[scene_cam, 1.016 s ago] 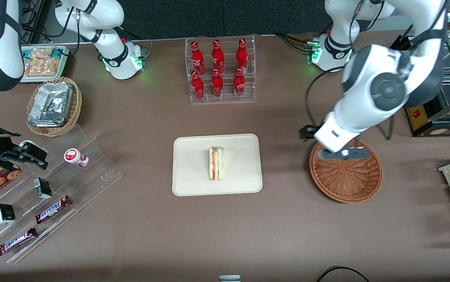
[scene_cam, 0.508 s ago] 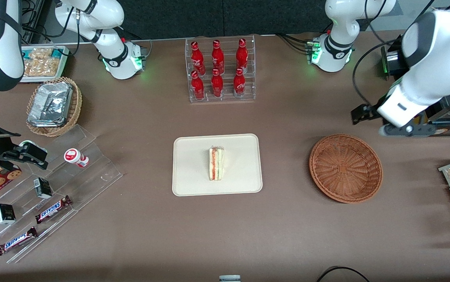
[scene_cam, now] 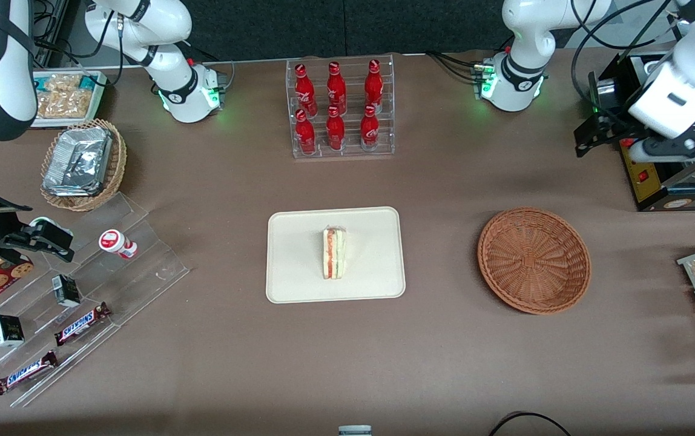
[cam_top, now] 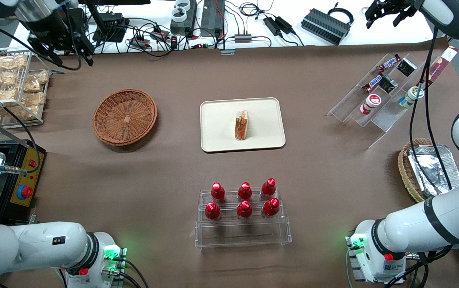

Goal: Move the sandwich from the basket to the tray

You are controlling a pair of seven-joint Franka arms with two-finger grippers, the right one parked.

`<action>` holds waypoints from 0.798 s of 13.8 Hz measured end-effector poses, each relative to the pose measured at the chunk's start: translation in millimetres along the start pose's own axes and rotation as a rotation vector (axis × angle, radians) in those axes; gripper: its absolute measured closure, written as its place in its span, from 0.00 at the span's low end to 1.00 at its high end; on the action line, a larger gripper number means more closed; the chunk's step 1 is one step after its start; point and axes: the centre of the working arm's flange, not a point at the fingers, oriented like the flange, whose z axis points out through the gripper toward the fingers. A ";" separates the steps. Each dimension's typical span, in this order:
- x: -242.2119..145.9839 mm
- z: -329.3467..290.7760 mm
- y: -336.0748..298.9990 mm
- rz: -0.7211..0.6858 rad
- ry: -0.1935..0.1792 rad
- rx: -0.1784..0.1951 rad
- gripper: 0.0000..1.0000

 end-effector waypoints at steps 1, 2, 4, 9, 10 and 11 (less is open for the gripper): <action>-0.3 -8.0 -0.1 0.001 0.000 -0.001 0.00; 0.5 -14.3 -0.1 0.001 -0.001 -0.002 0.00; 7.0 -21.0 -1.0 0.002 0.002 -0.002 0.00; 30.2 -13.2 -2.3 0.006 -0.007 0.003 0.00; 32.0 -12.0 -1.2 0.008 -0.009 0.003 0.00; 32.3 -11.9 0.3 0.012 -0.008 0.007 0.00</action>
